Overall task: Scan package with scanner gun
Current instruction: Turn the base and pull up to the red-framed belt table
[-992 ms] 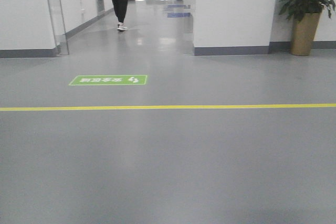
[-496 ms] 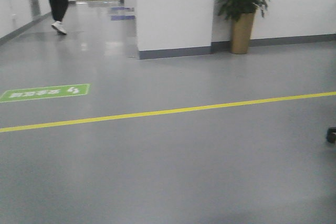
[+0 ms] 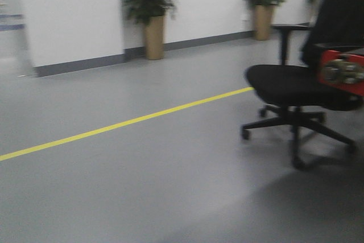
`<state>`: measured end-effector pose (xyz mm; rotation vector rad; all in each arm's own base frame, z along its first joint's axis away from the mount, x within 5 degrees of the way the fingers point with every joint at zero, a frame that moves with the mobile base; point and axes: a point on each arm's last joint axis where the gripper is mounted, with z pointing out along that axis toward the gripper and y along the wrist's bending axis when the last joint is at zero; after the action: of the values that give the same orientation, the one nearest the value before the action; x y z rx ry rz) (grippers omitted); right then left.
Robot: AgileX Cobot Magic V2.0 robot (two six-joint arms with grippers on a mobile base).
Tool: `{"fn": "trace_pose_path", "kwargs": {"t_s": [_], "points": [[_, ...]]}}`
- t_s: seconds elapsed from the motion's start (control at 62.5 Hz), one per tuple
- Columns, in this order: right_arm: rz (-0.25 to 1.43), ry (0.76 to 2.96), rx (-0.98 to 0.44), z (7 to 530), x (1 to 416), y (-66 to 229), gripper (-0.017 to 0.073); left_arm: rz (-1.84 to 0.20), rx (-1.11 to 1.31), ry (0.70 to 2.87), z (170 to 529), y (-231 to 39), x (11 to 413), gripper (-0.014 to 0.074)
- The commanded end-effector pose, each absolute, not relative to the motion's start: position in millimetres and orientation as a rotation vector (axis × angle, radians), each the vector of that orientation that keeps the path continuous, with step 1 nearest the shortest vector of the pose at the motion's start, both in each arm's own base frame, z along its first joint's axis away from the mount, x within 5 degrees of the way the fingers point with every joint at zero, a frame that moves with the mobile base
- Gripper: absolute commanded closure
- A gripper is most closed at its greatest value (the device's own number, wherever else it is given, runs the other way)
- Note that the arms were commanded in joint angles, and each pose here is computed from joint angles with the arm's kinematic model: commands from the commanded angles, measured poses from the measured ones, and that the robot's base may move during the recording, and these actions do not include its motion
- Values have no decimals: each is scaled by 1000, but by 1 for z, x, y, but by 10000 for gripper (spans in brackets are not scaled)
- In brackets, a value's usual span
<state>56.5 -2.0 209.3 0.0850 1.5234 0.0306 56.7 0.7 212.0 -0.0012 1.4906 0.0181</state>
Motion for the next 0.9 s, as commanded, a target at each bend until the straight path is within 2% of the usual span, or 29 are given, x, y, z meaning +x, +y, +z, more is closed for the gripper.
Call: {"fn": "trace_pose_path", "kwargs": {"t_s": [0.0,0.88], "points": [[26,1503,81,211,56,-2,727,28,2,1464,215,1,56,685],[26,1503,81,211,56,-2,727,28,2,1464,215,1,56,685]]}}
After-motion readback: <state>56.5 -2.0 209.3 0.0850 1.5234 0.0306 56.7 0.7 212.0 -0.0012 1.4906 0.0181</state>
